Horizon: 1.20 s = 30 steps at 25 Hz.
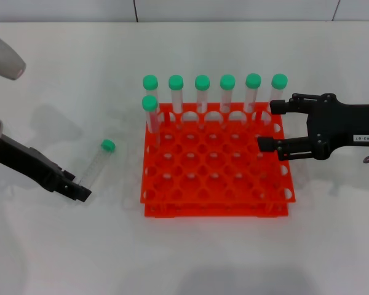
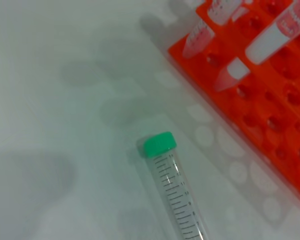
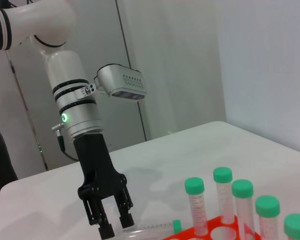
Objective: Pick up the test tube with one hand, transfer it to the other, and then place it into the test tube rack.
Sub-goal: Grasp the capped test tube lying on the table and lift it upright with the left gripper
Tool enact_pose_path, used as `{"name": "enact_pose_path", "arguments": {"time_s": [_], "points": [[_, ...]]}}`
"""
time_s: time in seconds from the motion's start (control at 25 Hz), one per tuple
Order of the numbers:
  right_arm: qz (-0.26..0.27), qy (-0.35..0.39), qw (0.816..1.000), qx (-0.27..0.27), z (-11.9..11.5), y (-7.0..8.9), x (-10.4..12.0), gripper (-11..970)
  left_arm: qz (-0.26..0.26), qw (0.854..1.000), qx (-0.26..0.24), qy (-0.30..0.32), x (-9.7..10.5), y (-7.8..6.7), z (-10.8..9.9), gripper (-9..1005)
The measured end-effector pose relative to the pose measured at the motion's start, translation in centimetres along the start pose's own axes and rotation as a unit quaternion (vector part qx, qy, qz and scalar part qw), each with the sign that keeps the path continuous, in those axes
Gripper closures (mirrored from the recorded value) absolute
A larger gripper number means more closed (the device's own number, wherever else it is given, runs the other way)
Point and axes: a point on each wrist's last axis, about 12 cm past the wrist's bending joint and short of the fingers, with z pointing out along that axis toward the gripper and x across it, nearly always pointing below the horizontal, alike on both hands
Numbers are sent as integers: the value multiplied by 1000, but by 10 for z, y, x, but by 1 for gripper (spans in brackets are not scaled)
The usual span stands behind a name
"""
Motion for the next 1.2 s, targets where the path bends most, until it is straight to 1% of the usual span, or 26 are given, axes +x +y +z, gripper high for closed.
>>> {"name": "enact_pose_path", "arguments": {"time_s": [0.32, 0.76, 1.2], "points": [[-2, -1, 1000, 0, 0, 0, 0, 102, 1, 1000, -5, 9, -9, -2, 1, 369], [-3, -2, 1000, 0, 0, 0, -1, 102, -5, 1000, -19, 18, -10, -1, 3, 371], [-5, -2, 1000, 0, 0, 0, -2, 102, 1, 1000, -20, 24, -12, -2, 4, 374]]}}
